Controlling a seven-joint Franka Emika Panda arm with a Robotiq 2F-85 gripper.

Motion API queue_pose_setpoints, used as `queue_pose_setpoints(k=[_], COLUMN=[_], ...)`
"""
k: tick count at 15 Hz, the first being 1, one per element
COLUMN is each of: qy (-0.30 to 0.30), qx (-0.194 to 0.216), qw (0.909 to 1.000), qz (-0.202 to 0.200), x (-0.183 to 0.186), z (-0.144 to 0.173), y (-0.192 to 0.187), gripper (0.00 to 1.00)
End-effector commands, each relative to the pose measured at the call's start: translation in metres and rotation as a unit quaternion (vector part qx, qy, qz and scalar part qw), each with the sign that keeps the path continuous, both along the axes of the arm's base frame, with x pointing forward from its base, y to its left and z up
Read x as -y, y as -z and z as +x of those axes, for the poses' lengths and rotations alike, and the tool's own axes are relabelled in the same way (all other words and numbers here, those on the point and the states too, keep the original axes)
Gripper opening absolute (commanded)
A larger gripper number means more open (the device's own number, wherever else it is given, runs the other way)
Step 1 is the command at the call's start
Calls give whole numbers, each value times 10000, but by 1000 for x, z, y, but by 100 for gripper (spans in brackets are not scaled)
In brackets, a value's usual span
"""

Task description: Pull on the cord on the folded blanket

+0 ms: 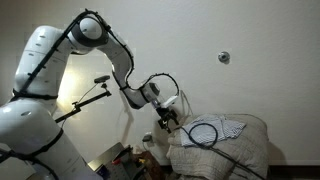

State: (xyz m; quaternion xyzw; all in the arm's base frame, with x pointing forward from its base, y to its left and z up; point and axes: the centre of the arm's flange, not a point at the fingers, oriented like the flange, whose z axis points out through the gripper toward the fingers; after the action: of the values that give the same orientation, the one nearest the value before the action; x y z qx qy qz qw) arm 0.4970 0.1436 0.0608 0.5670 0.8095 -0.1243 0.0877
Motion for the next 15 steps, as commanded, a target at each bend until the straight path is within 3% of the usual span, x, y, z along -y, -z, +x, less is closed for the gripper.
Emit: queue_pose_setpoints(k=[1, 5, 8, 10, 15], qy=[254, 487, 640, 716, 839], qx=[288, 391, 455, 476, 479], qw=[9991, 9978, 9966, 9958, 9943], qz=[-152, -220, -264, -317, -458], x=[1, 3, 1, -1, 2], z=[18, 24, 26, 29, 37], y=[1, 4, 3, 2, 2], gripper=[100, 99, 91, 71, 35])
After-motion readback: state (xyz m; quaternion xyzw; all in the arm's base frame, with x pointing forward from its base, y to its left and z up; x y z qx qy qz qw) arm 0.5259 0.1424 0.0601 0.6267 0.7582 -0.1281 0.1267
